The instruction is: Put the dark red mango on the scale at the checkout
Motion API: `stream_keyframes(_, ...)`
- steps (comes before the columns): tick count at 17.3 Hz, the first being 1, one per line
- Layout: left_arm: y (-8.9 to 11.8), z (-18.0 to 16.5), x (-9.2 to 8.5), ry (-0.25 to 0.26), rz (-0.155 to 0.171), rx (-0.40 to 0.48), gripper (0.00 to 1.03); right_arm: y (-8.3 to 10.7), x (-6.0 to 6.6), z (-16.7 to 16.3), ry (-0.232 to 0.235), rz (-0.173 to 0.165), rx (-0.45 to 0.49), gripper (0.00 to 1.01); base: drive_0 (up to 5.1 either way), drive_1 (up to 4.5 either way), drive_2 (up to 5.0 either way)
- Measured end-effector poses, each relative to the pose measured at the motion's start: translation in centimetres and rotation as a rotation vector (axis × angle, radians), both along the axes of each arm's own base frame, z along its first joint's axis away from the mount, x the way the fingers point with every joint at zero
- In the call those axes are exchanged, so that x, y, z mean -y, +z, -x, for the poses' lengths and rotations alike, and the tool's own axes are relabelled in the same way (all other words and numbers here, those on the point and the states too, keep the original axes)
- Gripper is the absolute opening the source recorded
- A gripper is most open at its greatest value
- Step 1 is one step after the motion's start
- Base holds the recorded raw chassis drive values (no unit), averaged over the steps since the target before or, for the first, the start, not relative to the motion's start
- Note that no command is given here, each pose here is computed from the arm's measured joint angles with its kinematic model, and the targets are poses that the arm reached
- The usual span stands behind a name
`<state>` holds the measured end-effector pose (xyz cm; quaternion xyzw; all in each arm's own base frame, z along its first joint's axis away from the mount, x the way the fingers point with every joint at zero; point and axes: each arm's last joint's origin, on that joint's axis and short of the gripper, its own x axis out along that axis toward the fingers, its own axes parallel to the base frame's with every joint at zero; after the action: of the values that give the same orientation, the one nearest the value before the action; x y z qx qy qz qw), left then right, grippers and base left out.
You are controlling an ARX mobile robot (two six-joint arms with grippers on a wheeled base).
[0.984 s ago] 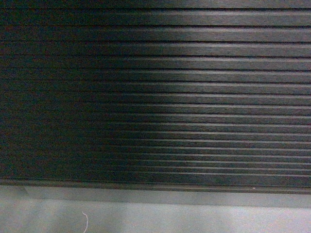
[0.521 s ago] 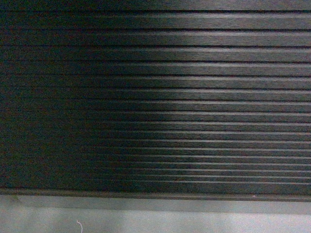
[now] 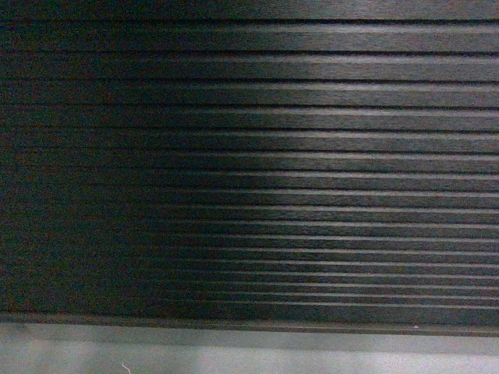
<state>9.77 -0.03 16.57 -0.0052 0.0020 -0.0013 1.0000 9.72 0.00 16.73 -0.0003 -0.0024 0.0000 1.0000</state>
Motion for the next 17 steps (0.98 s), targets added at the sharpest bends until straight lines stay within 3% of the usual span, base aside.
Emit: stream_keyframes(17,-0.03,0.0,0.0,0.0,0.0,-0.003,0.98,-0.04,0.0,0.0,0.0,0.0,-0.004,0.98,0.0,0.0,0.0)
